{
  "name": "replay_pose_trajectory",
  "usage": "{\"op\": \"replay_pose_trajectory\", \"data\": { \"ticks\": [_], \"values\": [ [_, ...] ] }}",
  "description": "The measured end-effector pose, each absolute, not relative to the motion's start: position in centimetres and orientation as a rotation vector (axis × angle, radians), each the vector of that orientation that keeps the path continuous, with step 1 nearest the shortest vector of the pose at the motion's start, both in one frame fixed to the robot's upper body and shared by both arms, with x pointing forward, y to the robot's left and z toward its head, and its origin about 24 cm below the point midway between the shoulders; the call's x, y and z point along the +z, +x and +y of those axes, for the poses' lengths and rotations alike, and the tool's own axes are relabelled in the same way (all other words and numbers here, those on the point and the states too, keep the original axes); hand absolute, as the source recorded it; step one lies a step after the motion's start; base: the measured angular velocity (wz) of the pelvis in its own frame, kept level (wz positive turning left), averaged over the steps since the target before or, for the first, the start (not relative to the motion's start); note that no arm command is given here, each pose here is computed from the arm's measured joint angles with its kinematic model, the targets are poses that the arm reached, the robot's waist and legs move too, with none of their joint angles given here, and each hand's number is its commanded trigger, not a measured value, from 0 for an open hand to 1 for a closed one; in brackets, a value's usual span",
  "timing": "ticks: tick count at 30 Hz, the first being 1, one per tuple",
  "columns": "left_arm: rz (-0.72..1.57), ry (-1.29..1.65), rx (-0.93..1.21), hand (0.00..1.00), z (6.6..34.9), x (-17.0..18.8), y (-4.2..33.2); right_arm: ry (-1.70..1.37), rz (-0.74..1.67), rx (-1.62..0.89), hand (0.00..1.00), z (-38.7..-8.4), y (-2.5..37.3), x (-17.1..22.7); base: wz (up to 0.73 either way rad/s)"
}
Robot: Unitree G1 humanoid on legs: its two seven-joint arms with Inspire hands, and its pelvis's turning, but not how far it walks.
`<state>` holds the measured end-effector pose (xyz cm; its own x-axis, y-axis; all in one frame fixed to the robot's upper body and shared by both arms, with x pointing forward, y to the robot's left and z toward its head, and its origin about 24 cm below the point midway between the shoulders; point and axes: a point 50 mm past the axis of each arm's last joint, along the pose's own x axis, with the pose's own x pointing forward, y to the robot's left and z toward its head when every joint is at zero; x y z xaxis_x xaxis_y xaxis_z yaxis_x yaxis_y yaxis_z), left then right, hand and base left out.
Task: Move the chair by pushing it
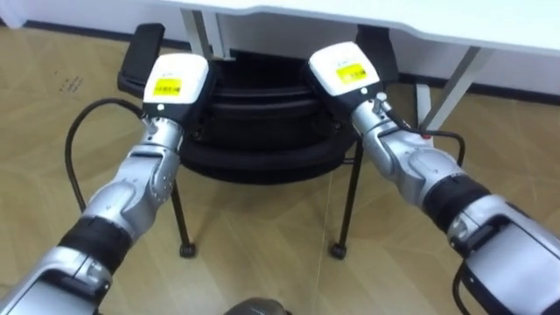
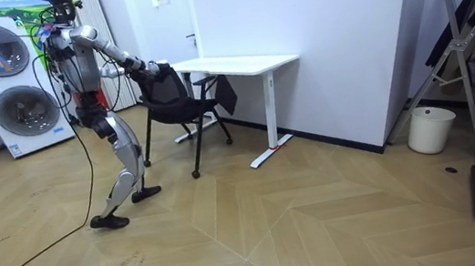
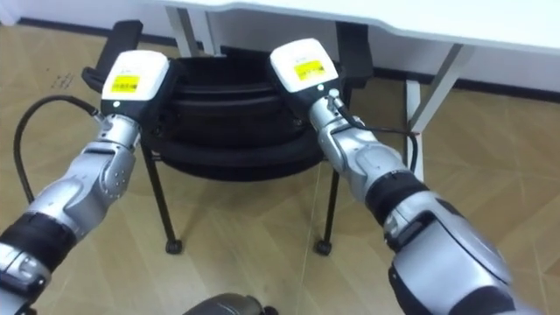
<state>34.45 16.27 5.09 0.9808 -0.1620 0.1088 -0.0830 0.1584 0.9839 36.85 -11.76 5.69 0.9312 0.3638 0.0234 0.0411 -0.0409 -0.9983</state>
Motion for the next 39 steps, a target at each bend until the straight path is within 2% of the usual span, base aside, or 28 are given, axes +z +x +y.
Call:
{"op": "replay_pose_trajectory", "data": {
  "ticks": [12,22,24,39],
  "values": [
    [-0.237,1.454,-0.095,1.00,15.4,6.1,35.0,-1.545,-0.285,0.243,1.00,-12.7,36.5,5.1,-0.04],
    [-0.211,1.481,-0.171,1.00,14.5,5.3,35.0,-1.508,-0.221,0.255,1.00,-13.8,35.3,3.4,-0.22],
    [-0.240,1.477,-0.179,1.00,14.4,6.0,35.3,-1.497,-0.224,0.244,1.00,-13.9,35.6,3.9,-0.50],
    [-0.202,1.464,-0.230,1.00,13.5,5.0,35.3,-1.505,-0.187,0.248,1.00,-14.9,34.8,2.8,-0.06]
  ]
}}
